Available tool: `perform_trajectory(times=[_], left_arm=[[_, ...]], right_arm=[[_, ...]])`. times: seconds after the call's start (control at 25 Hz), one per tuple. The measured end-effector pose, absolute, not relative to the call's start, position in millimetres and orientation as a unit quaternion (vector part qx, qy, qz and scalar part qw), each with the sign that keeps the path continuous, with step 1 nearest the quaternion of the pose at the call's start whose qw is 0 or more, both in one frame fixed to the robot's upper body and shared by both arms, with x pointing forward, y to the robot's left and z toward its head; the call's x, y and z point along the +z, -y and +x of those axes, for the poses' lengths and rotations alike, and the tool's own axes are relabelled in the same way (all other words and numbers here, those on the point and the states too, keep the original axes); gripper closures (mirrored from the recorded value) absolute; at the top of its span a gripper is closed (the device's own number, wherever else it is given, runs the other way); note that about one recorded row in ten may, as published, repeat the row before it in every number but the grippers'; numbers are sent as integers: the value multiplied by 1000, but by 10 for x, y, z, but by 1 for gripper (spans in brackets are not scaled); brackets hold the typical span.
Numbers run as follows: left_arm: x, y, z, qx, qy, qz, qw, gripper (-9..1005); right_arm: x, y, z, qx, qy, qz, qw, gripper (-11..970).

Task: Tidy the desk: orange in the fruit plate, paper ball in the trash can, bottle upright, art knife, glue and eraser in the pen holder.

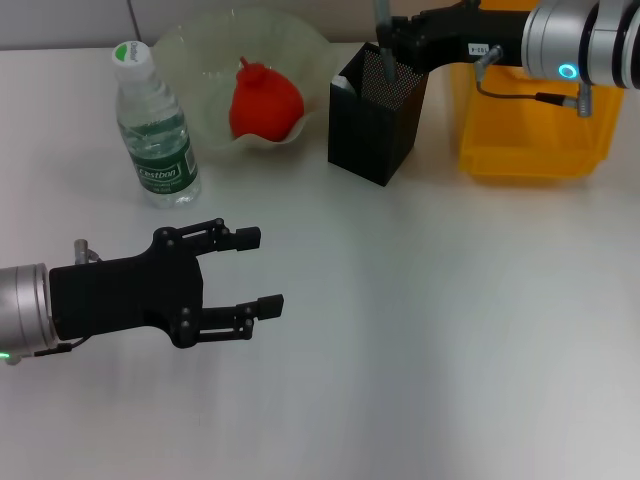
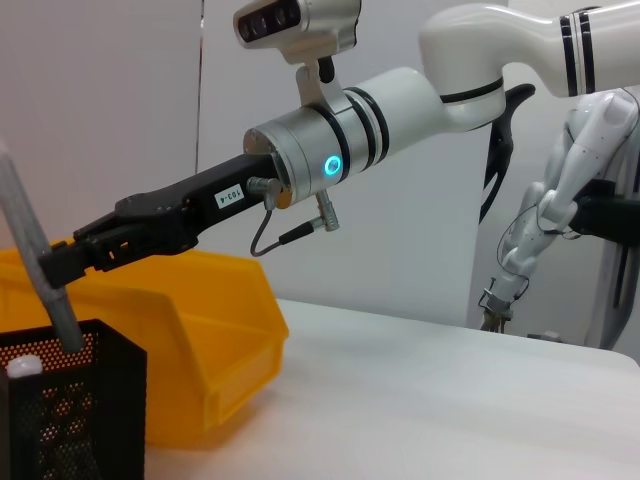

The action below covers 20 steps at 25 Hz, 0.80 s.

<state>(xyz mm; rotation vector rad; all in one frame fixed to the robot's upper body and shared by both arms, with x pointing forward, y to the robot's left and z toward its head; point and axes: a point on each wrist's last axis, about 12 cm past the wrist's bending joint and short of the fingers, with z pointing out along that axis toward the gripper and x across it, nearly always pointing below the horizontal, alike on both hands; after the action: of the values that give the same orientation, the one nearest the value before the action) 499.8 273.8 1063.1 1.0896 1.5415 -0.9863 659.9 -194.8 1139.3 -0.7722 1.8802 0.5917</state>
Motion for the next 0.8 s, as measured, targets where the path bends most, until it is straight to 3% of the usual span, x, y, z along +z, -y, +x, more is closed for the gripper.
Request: perform_trajectory(times=[0.52, 0.8], left_arm=[[10637, -2762, 4996, -404, -634, 447, 485, 194], [10639, -2763, 4999, -404, -634, 448, 485, 194]], right_arm=[[11372, 1938, 6591, 250, -777, -312, 485, 776], [11368, 1948, 6587, 261, -778, -295, 489, 464]])
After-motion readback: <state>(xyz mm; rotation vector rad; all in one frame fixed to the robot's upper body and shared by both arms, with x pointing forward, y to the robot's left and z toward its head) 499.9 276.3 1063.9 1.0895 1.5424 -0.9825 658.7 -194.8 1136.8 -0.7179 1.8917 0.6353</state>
